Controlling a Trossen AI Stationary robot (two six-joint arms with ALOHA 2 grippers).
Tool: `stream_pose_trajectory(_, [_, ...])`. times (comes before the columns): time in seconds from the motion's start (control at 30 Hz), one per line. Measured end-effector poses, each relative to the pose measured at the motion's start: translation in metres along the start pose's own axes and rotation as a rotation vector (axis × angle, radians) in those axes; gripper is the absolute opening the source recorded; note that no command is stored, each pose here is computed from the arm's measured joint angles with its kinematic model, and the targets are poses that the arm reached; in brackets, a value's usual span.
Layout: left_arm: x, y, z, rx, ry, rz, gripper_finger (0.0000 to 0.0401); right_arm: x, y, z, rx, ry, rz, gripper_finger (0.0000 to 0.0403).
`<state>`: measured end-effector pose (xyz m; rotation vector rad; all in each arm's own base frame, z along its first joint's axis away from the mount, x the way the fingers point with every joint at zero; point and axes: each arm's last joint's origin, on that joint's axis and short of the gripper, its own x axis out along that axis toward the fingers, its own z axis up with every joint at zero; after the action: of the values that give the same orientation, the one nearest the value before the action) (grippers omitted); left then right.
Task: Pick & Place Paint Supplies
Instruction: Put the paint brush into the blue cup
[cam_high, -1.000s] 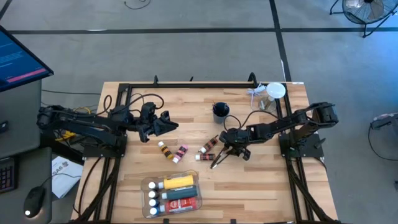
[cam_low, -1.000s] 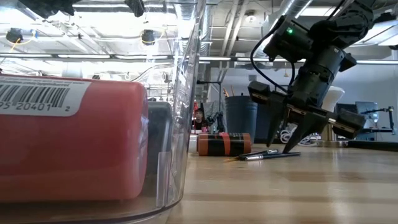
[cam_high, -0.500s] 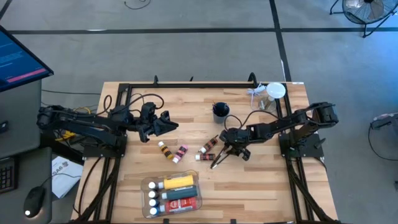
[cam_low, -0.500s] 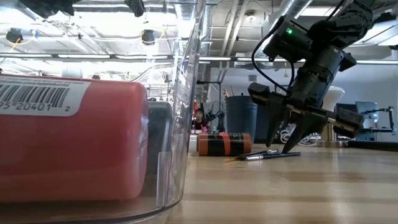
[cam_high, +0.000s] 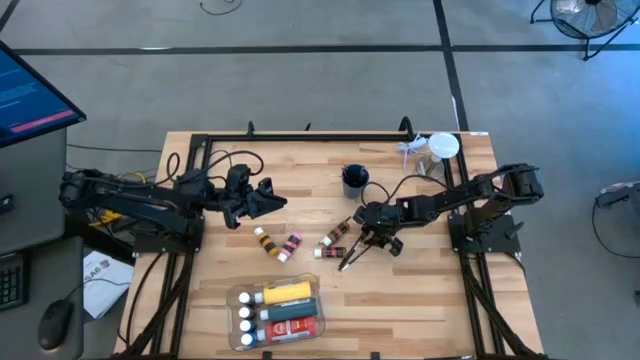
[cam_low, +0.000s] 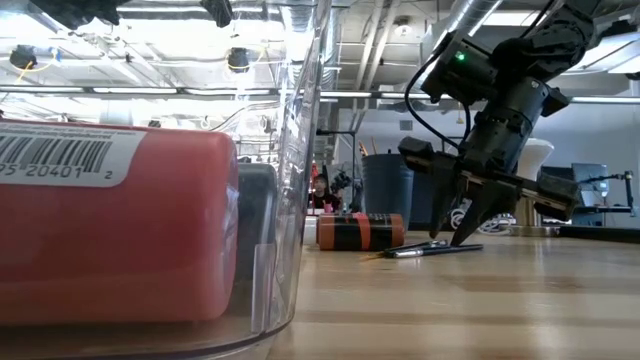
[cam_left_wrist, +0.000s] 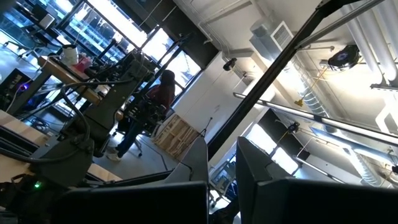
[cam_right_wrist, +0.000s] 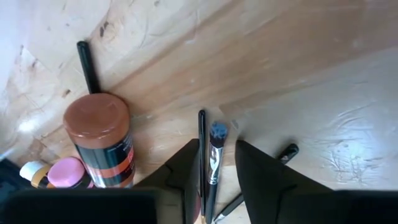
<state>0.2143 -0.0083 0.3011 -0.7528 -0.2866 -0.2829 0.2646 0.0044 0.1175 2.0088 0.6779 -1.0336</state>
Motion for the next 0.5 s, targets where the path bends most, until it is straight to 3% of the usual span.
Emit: stream_pose_trajectory(0.5, [0.0, 0.0001, 0.0001, 0.001, 0.0, 0.0, 0.0002, 0.0001, -0.001, 0.0007, -0.006, -0.006, -0.007, 0.0074])
